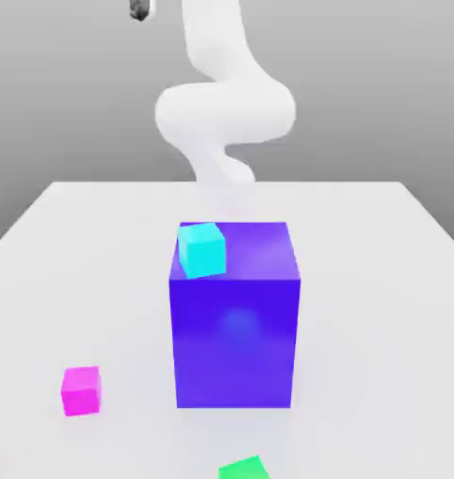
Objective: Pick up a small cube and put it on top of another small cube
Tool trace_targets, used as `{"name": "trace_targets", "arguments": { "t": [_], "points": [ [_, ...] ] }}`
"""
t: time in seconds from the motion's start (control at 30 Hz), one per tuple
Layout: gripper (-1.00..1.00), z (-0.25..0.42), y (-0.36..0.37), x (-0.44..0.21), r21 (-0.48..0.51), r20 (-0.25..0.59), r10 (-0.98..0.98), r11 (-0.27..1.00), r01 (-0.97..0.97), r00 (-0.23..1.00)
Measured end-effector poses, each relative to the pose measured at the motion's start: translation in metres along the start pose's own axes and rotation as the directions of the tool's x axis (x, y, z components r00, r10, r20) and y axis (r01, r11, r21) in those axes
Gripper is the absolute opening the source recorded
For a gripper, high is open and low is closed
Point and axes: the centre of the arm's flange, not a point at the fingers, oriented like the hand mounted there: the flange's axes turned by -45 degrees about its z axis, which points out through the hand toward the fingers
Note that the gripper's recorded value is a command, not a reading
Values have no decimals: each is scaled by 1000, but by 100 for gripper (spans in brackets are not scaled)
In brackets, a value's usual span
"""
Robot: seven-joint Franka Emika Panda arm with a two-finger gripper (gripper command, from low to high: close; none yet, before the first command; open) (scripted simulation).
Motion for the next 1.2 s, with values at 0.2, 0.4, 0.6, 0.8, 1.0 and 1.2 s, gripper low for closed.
{"name": "trace_targets", "arguments": {
  "t": [0.2,0.4,0.6,0.8,1.0,1.2],
  "points": [
    [0,45,6,-31,63,21,-251,966,249,968],
    [0,91,4,-60,137,12,-492,863,486,870],
    [0,128,-3,-85,199,-21,-671,724,661,741],
    [0,176,-19,-118,265,-106,-859,461,847,501],
    [0,213,-37,-148,290,-212,-944,184,939,251],
    [0,243,-59,-177,273,-332,-943,-107,956,-11]
  ]
}}
